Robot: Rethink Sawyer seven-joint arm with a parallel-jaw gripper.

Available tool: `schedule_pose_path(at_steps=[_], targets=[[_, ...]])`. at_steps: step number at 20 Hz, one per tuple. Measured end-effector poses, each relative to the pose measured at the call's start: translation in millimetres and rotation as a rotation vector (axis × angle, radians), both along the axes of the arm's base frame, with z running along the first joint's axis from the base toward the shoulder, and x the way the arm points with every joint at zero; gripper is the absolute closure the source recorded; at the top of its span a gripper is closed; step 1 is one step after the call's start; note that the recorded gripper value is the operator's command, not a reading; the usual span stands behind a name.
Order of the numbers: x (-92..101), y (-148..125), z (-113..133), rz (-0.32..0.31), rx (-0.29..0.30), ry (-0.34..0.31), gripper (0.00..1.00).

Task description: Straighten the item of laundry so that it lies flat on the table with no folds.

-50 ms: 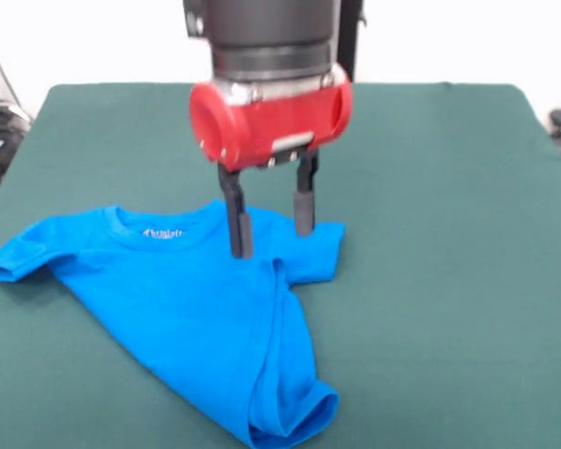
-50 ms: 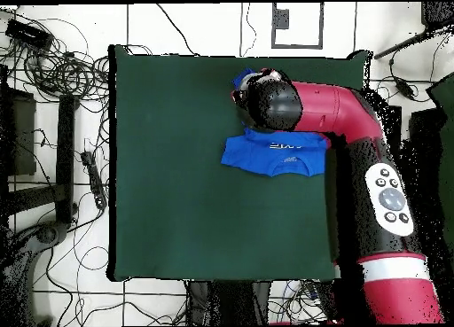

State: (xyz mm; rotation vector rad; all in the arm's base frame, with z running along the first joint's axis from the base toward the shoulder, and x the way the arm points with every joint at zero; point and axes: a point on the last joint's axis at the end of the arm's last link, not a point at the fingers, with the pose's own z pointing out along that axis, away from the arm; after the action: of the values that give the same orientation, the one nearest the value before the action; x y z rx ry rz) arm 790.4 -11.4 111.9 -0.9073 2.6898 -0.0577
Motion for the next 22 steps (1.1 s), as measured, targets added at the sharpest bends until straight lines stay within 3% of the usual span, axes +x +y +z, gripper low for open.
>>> schedule_pose_path(at_steps=[4,10,16,22], targets=[[-7.9,-8.3,-32.0,-0.016,0.003,0.012,0.0],[-13.5,-10.5,-59.6,-0.027,0.011,0.007,0.0],[-20.9,-11.2,-82.1,-0.033,0.017,0.014,0.0],[-28.7,-8.5,-85.1,-0.029,0.02,0.03,0.0]])
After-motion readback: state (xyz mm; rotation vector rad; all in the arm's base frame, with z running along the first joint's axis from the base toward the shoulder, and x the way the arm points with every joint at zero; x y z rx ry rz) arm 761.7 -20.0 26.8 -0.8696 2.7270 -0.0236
